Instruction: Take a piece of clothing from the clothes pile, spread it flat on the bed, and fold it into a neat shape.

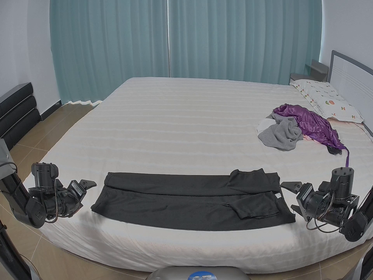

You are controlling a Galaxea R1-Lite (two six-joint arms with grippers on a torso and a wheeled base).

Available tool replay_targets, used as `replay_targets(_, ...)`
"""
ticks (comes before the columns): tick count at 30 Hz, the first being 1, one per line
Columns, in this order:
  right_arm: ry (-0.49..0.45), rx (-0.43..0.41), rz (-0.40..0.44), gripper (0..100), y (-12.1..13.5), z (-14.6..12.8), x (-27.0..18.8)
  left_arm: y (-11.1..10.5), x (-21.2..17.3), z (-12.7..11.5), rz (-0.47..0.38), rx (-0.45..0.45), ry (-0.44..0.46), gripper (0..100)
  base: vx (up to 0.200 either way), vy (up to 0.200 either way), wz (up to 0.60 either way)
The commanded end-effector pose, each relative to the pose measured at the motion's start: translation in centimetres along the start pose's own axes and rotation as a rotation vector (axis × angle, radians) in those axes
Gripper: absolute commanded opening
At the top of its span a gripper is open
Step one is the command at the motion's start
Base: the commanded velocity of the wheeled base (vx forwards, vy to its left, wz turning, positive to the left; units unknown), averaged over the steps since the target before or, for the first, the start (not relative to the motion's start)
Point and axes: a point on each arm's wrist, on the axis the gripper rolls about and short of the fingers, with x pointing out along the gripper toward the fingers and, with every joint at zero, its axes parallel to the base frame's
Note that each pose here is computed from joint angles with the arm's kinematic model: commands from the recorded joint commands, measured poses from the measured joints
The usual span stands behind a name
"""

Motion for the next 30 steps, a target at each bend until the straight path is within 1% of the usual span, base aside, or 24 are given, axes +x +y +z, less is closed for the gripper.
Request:
replay_targets(1,-0.028,-0.015,0.058,100,1.3,0.2,-0.6,-0.2,-0.2,0.3,-0.023,-0.018,0.0,100,0.0,0.0,0.0)
replay_targets(2,-0.028,-0.015,0.058,100,1.3,0.2,-0.6,-0.2,-0.2,0.3,-0.023,-0.018,0.0,100,0.0,0.0,0.0)
replay_targets(3,-0.048,-0.034,0.101,100,2.2,0.6,-2.0,-0.2,-0.2,0.2,-0.028,-0.02,0.006,100,0.0,0.0,0.0)
replay_targets(4,-0.029,-0.037,0.099,100,2.3,0.5,-2.1,-0.2,-0.2,0.3,-0.03,-0.02,0.006,100,0.0,0.0,0.0)
replay_targets(7,0.081,-0.028,0.091,100,2.4,-0.7,-1.4,-0.2,-0.1,0.2,-0.037,-0.025,0.016,100,0.0,0.0,0.0)
replay_targets(8,0.136,0.008,0.072,100,2.0,-1.4,-0.6,-0.1,0.0,0.1,-0.041,-0.029,0.035,100,0.0,0.0,0.0)
replay_targets(9,0.167,0.032,0.054,100,1.7,-1.8,0.1,0.0,0.1,0.0,-0.046,-0.041,0.051,100,0.0,0.0,0.0)
replay_targets(11,0.187,0.054,0.025,100,1.2,-2.3,1.5,0.1,0.4,-0.2,-0.06,-0.085,0.087,100,0.0,0.0,0.0)
replay_targets(14,0.2,0.049,0.008,100,0.4,-2.9,3.0,0.1,0.7,-0.1,-0.072,-0.124,0.098,100,0.0,0.0,0.0)
replay_targets(17,0.212,0.047,-0.008,100,-0.3,-3.4,4.0,0.1,0.7,-0.1,-0.074,-0.125,0.096,100,0.0,0.0,0.0)
replay_targets(19,0.245,0.04,-0.05,100,-1.2,-4.4,5.0,0.1,0.7,0.0,-0.074,-0.125,0.096,100,0.0,0.0,0.0)
replay_targets(20,0.246,0.039,-0.054,100,-1.2,-4.5,5.1,0.1,0.7,0.0,-0.074,-0.125,0.096,100,0.0,0.0,0.0)
replay_targets(23,0.212,0.033,-0.095,100,-1.7,-4.8,6.6,0.2,1.0,0.0,-0.067,-0.126,0.098,100,0.0,0.0,0.0)
replay_targets(25,0.203,0.025,-0.096,100,-1.6,-5.0,7.0,0.3,1.1,-0.1,-0.063,-0.126,0.101,100,0.0,0.0,0.0)
replay_targets(30,0.215,0.019,-0.114,100,-1.9,-5.5,7.5,0.6,1.5,-0.2,-0.052,-0.133,0.112,100,0.0,0.0,0.0)
